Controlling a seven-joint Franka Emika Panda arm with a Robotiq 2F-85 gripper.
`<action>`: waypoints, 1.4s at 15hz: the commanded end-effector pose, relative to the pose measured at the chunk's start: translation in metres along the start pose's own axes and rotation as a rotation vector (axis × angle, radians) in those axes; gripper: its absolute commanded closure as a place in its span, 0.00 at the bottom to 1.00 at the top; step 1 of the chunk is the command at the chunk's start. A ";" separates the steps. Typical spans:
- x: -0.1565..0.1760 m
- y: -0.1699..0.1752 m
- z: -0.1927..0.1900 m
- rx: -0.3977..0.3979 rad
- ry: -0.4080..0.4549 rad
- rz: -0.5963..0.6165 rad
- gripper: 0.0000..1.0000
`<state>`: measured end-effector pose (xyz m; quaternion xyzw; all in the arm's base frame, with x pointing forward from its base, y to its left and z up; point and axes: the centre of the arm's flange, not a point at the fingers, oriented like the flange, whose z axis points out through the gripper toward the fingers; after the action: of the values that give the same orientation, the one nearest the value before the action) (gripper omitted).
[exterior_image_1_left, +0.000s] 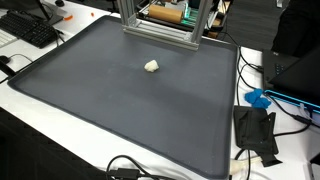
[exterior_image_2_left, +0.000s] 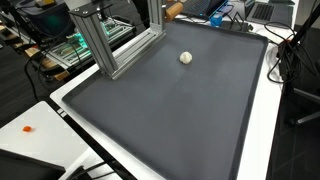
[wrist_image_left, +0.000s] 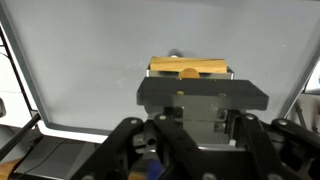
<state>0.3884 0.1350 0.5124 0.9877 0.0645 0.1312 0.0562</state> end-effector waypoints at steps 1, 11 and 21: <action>0.005 -0.002 0.006 0.000 0.008 -0.007 0.52; 0.025 -0.017 0.058 0.030 0.029 -0.024 0.77; 0.043 -0.011 0.143 -0.037 -0.028 0.021 0.77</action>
<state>0.4528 0.1392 0.3948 0.9890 0.0683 0.1167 0.0592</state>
